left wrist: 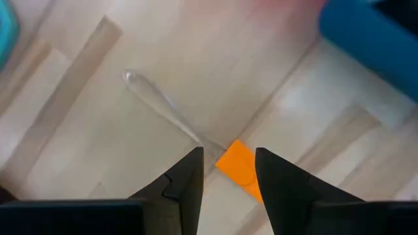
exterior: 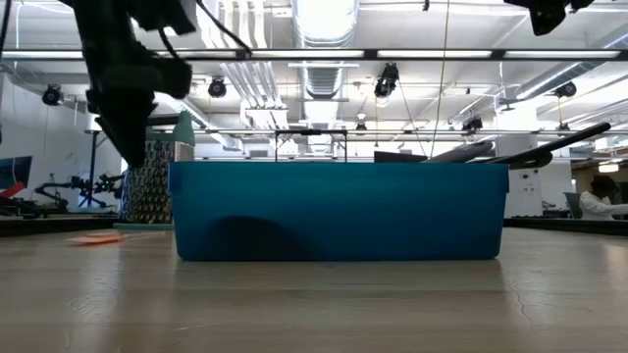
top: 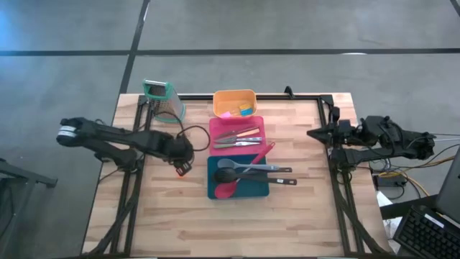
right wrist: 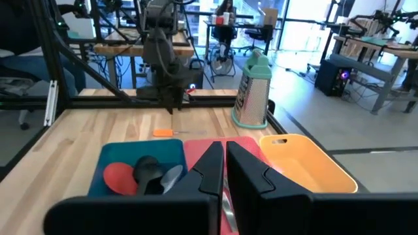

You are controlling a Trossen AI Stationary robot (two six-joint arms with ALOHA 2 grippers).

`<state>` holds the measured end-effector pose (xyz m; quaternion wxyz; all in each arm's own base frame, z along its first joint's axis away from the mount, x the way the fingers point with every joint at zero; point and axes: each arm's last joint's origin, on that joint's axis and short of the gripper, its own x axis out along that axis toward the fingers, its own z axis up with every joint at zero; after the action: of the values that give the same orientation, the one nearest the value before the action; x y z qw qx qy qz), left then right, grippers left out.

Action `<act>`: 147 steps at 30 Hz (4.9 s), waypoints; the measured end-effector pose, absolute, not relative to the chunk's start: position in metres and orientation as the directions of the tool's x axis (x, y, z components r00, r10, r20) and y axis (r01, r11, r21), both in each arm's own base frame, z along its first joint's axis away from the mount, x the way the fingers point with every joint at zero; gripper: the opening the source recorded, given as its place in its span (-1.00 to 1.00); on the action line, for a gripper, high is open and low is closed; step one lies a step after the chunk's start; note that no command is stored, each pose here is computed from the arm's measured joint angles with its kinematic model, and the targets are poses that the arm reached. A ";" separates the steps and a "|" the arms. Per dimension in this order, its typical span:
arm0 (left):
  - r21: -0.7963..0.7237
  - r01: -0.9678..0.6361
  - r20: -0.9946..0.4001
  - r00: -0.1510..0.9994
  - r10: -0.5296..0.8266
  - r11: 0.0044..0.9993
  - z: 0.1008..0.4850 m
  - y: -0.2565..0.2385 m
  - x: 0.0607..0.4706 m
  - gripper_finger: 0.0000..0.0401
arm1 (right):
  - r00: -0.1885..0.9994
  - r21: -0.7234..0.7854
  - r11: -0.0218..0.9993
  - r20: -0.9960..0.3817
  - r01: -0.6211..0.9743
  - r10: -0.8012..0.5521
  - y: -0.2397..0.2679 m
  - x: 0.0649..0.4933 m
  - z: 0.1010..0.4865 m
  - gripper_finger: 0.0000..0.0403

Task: Pick & Place Kitchen Items
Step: Put the orange spatula into the yellow bin

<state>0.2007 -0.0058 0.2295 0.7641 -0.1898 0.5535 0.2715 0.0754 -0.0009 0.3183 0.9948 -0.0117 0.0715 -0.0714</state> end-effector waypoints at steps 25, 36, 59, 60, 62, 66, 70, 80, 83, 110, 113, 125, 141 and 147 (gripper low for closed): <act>0.105 -0.710 -0.994 -0.081 0.067 0.696 0.163 -0.012 0.232 0.13 | 0.975 -0.035 0.990 -0.167 0.140 -0.144 -0.001 0.081 0.317 -0.94; 0.078 -0.737 -0.997 -0.056 0.053 0.672 0.149 -0.013 0.240 0.13 | 0.962 -0.024 0.990 -0.233 0.142 -0.144 0.000 0.086 0.304 -0.94; 0.039 -0.697 -0.998 -0.067 -0.010 0.716 0.119 -0.014 0.221 -0.62 | 0.948 -0.046 0.980 -0.251 0.192 -0.197 -0.002 0.088 0.297 -0.94; 0.039 -0.680 -0.997 -0.070 -0.012 0.732 0.120 -0.014 0.222 -0.72 | 0.948 -0.046 0.980 -0.250 0.192 -0.197 -0.002 0.088 0.297 -0.94; 0.039 -0.660 -0.998 -0.069 -0.008 0.750 0.123 -0.014 0.222 -0.86 | 0.948 -0.045 0.980 -0.250 0.192 -0.197 -0.002 0.088 0.297 -0.94; 0.030 -0.656 -0.999 -0.030 0.014 0.754 0.133 -0.012 0.220 -0.86 | 0.948 -0.045 0.980 -0.249 0.192 -0.197 -0.002 0.088 0.298 -0.94; 0.032 -0.657 -0.999 0.005 0.046 0.754 0.148 -0.011 0.212 -0.86 | 0.948 -0.045 0.980 -0.249 0.192 -0.197 -0.002 0.088 0.298 -0.94; 0.097 -0.699 -0.956 0.133 0.263 0.709 0.197 -0.002 0.177 -0.86 | 0.948 -0.045 0.980 -0.249 0.192 -0.197 -0.002 0.088 0.298 -0.94; 0.062 -0.688 -0.917 0.247 0.313 0.723 0.210 0.000 0.174 -0.86 | 0.948 -0.045 0.980 -0.249 0.192 -0.197 -0.002 0.088 0.298 -0.94; 0.351 -0.408 -0.370 0.766 0.525 0.843 0.329 0.062 0.270 -0.86 | 0.943 -0.082 0.974 -0.249 0.209 -0.223 -0.002 0.088 0.297 -0.94; 0.409 -0.394 -0.425 0.716 0.554 0.823 0.331 0.081 0.286 -0.86 | 0.942 -0.084 0.974 -0.250 0.209 -0.223 -0.002 0.088 0.297 -0.94; 0.369 -0.296 -0.673 0.569 0.473 0.881 0.314 0.162 0.328 -0.86 | 0.942 -0.087 0.974 -0.251 0.208 -0.223 -0.002 0.088 0.297 -0.94; 0.334 -0.299 -0.749 0.491 0.444 0.894 0.259 0.215 0.356 -0.85 | 0.941 -0.112 0.973 -0.254 0.200 -0.222 -0.002 0.088 0.296 -0.94; 0.293 -0.294 -0.760 0.506 0.408 0.910 0.245 0.221 0.360 -0.85 | 0.940 -0.113 0.973 -0.258 0.199 -0.222 -0.002 0.089 0.296 -0.94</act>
<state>0.3605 0.2212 0.2453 0.8655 0.0629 0.4538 0.2026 0.0892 -0.0021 0.2957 0.9840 -0.0425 0.1358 -0.1071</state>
